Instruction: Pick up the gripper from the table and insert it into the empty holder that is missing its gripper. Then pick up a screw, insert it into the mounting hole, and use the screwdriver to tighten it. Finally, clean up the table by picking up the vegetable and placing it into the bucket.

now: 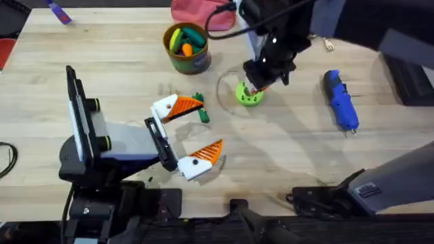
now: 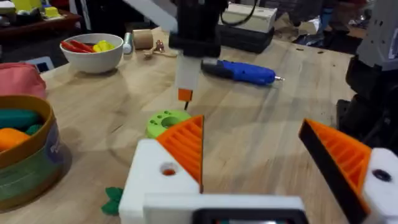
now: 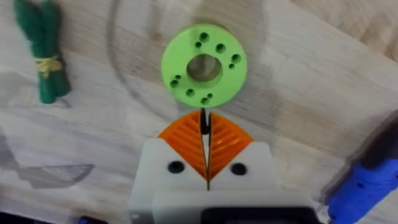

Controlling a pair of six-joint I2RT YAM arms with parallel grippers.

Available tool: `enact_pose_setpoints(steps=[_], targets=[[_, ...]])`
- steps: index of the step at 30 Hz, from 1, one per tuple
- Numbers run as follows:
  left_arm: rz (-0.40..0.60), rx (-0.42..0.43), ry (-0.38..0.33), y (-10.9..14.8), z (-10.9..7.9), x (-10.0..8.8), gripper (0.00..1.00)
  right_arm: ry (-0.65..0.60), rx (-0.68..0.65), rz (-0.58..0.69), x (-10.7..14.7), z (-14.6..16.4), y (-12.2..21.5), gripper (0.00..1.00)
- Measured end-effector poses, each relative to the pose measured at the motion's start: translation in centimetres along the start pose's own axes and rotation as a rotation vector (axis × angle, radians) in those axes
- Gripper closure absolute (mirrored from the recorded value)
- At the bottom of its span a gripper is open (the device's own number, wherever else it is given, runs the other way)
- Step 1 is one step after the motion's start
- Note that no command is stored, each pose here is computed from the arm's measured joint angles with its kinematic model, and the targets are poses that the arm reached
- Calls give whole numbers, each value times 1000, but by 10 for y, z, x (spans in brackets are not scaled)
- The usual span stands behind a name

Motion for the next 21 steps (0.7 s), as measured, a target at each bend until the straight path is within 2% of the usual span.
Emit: enact_pose_setpoints(steps=[11,17,21], targets=[[0,0,0,0,0,0,15,75,-69,-131,-9,28,94,995],[0,0,0,0,0,0,15,199,-118,-211,1,52,147,995],[0,0,0,0,0,0,15,293,-156,-260,13,72,170,995]])
Point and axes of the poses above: each hand's point on the last joint's axis, 136 mm out from that joint toward the fingers, its own y axis back along the fingers, its own z axis along the line the jaws close on, x = y × z, the point moved 7 cm from there along y, back along the fingers, and after that the axes turned 15 degrees about -y, right-handed, at the moved point
